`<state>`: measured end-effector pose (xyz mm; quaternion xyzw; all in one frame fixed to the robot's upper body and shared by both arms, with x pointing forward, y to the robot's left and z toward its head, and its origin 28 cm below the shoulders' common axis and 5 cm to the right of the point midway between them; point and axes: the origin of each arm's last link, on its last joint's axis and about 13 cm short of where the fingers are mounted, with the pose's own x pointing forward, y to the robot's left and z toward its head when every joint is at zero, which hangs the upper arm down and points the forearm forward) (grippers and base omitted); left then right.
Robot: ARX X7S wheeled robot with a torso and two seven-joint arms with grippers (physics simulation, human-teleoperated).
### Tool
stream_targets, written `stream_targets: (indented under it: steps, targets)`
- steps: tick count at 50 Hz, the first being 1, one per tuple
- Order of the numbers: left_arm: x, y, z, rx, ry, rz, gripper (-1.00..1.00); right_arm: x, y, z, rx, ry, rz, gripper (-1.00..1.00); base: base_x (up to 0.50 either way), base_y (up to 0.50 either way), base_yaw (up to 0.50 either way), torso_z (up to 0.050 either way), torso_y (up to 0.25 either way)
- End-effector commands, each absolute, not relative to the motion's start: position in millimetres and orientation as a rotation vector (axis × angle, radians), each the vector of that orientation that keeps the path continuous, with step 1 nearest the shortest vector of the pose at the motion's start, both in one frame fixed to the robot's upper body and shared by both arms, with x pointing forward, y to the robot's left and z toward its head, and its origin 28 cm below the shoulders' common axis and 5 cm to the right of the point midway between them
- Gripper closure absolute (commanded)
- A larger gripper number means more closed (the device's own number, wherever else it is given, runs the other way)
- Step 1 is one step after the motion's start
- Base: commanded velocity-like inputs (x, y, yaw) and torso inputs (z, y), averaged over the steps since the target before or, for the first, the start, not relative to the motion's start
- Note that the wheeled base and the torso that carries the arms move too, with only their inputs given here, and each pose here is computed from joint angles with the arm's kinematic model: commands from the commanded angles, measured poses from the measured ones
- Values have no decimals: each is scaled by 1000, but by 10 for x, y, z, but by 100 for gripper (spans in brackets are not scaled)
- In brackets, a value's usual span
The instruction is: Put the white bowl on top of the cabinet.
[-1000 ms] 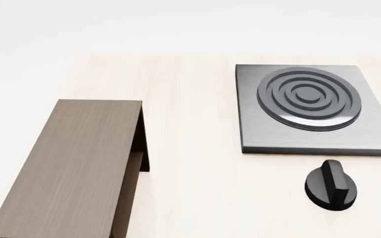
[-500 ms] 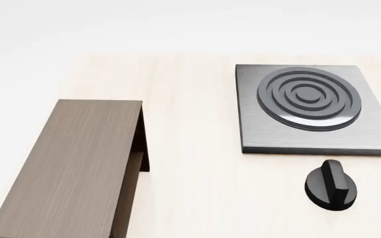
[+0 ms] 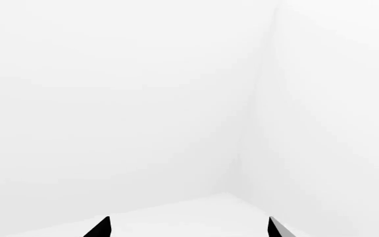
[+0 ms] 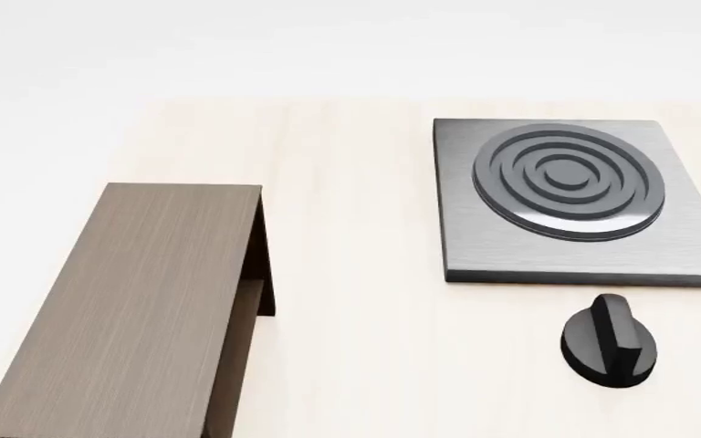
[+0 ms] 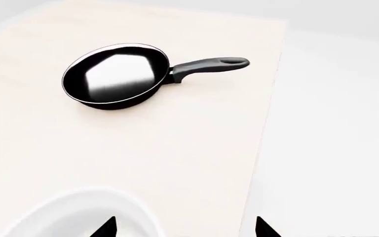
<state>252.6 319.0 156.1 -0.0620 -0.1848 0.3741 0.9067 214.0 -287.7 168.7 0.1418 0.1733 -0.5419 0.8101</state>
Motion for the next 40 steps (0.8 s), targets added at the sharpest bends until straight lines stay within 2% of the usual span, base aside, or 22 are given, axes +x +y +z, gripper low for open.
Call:
stream_targets:
  steps: [1,40]
  targets:
    - [2528,3186,1582,-126,-380,772,-100,2160,-2861,1653,326,383,-1113,-100,0,0,0,0,0]
    - [2542,3189,1552,-117,-380,772,-100,2214,-2922,1467,506,423,-1094,-100,0,0,0,0,0]
